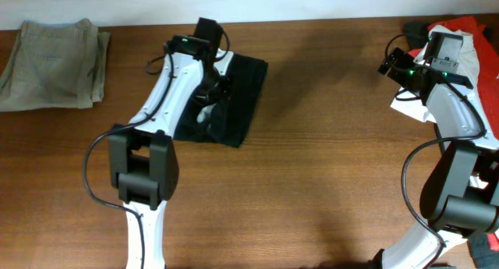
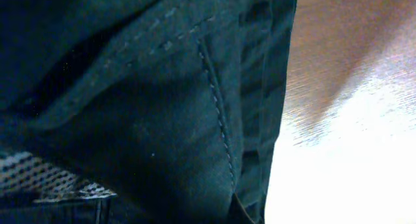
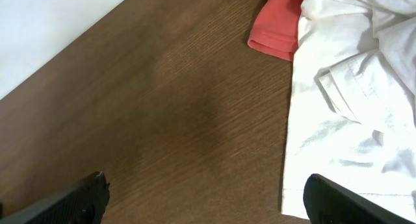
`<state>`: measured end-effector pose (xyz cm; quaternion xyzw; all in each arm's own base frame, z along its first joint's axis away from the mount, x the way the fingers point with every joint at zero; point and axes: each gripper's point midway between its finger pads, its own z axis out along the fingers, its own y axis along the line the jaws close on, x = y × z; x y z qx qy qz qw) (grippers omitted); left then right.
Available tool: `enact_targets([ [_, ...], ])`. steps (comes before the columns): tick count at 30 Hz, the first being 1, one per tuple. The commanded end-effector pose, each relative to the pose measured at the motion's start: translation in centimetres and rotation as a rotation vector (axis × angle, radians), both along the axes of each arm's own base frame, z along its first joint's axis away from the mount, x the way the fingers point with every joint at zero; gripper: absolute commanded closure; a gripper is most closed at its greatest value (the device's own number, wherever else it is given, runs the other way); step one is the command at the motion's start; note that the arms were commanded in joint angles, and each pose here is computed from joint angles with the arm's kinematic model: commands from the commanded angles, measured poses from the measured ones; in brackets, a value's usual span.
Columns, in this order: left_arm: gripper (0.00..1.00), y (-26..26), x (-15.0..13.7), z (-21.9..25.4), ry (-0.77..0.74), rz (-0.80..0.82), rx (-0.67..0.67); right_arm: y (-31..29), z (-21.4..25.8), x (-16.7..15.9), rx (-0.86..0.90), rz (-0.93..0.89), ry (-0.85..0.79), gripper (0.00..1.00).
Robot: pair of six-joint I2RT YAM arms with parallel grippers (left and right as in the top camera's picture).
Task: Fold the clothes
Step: 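Fold the pants again with the left gripper, pressing the fold flat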
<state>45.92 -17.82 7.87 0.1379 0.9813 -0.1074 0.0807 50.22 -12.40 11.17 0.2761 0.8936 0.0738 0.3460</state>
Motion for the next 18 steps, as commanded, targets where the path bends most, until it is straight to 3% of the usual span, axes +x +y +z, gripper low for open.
enact_targets([
  [1,0.73,-1.9,0.2,-0.8,-0.002,-0.042,-0.04,-0.3,1.1,0.2,-0.013,-0.005,-0.024,0.01],
  [2,0.48,-2.0,0.5,-0.7,-0.016,-0.042,-0.044,-0.4,1.1,0.2,-0.013,-0.006,-0.024,0.01],
  [3,0.42,-2.0,0.8,-0.5,-0.027,-0.045,-0.047,-0.3,1.1,0.2,-0.013,-0.005,-0.024,0.01],
  [6,0.37,-1.4,2.3,3.2,-0.094,-0.025,-0.063,-0.3,1.1,0.2,-0.013,-0.005,-0.024,0.01],
  [8,0.37,1.6,4.0,7.2,-0.169,0.037,-0.029,-0.4,1.1,0.2,-0.013,-0.006,-0.024,0.01],
  [10,0.36,3.3,4.7,7.2,-0.17,0.072,-0.032,-0.3,1.1,0.2,-0.013,-0.005,-0.024,0.01],
  [11,0.41,2.7,4.3,6.3,-0.127,0.063,-0.088,-0.3,1.1,0.2,-0.013,-0.005,-0.024,0.01],
  [13,0.76,1.7,4.1,3.3,-0.063,0.058,-0.106,-0.3,1.1,0.2,-0.013,-0.005,-0.024,0.01],
  [14,0.86,1.0,4.3,1.7,-0.039,0.071,-0.107,-0.3,1.1,0.2,-0.013,-0.005,-0.024,0.01],
  [16,0.88,-2.1,4.3,-2.6,0.015,0.035,-0.146,-0.3,1.1,0.2,-0.013,-0.005,-0.024,0.01],
  [18,0.88,-3.6,4.4,-3.8,0.013,0.008,-0.162,-0.4,1.1,0.2,-0.013,-0.006,-0.024,0.01],
])
